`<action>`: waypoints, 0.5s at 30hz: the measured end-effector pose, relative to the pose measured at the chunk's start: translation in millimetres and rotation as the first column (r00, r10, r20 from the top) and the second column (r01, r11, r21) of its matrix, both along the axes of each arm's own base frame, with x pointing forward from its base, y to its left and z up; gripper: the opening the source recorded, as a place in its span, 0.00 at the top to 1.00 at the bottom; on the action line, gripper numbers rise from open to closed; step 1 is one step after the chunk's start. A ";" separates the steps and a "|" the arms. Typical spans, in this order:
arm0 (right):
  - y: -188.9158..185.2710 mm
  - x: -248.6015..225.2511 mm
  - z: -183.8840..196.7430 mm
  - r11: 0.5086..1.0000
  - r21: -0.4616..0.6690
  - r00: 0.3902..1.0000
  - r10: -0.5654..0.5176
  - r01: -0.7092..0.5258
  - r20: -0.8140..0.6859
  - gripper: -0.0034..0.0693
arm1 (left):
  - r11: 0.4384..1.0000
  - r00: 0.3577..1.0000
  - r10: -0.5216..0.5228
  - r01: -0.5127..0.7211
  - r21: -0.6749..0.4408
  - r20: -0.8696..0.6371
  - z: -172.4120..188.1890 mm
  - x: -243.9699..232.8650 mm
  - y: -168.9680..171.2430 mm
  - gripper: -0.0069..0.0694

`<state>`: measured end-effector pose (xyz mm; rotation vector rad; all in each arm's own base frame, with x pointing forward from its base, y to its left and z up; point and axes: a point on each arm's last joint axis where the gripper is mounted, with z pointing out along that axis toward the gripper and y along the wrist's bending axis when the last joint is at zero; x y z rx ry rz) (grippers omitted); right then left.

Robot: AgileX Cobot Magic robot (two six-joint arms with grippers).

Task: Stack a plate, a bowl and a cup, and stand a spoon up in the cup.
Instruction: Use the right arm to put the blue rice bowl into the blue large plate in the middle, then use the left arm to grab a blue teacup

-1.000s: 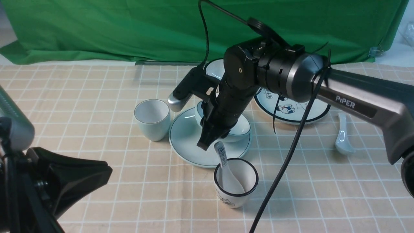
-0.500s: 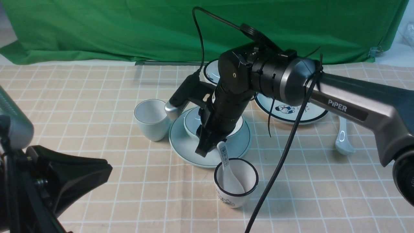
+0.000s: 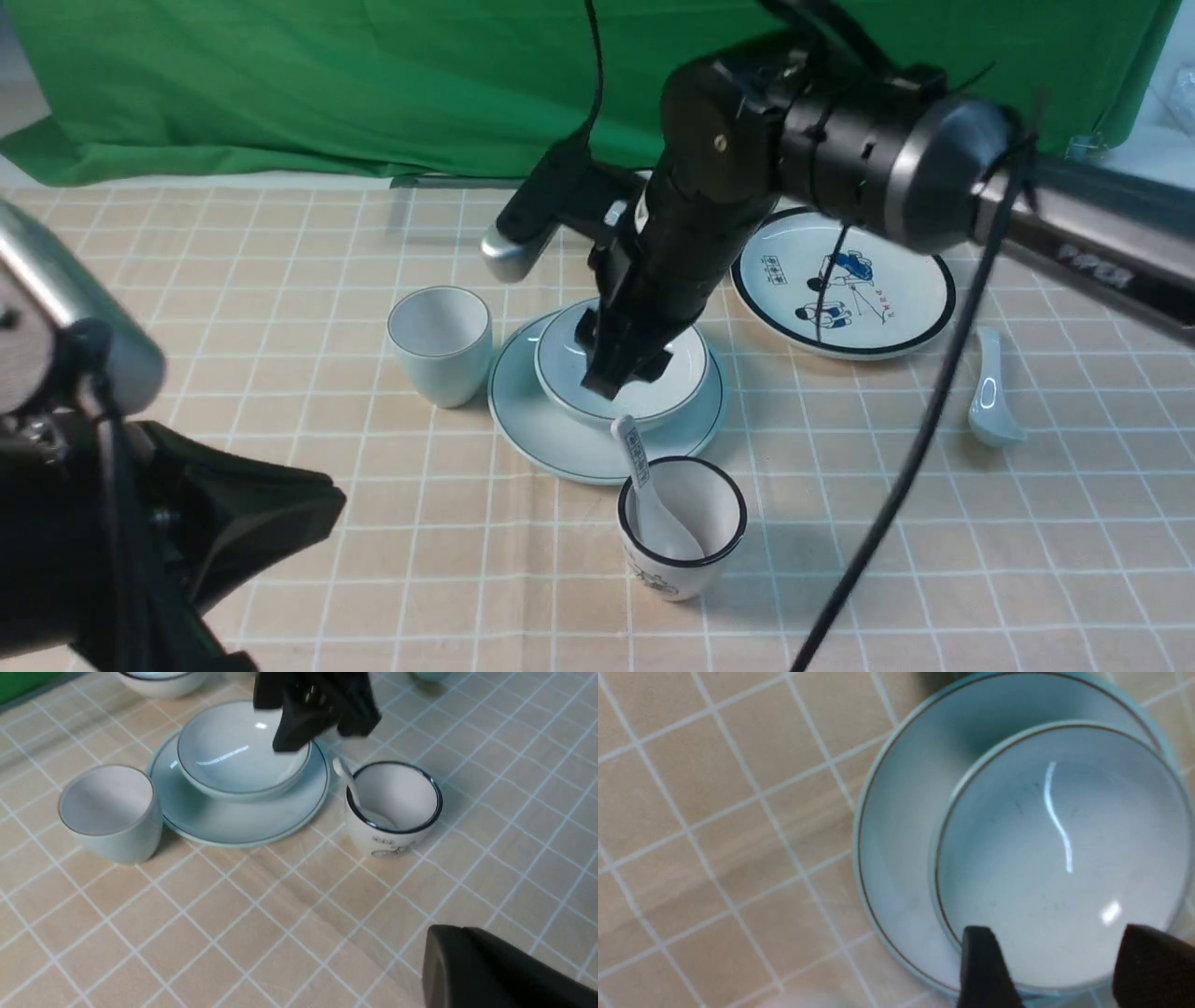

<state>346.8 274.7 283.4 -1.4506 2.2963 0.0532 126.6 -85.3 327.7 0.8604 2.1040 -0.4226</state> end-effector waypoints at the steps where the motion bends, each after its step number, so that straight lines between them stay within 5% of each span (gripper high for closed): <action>1: -5.7 -4.6 11.3 1.000 -0.014 1.000 -0.007 0.007 0.009 0.45 | 1.000 1.000 0.000 0.000 0.015 -0.016 0.2 5.7 -2.2 0.90; 8: -54.0 -42.4 83.4 0.993 -0.031 0.993 -0.114 0.115 0.017 0.79 | 0.972 0.985 0.064 -0.025 0.233 -0.162 -18.1 90.9 -28.8 0.89; 15: -101.3 -92.3 102.8 0.975 0.014 0.975 -0.223 0.223 0.002 0.83 | 0.902 0.976 0.033 0.064 0.428 -0.214 -55.0 184.8 -57.9 0.65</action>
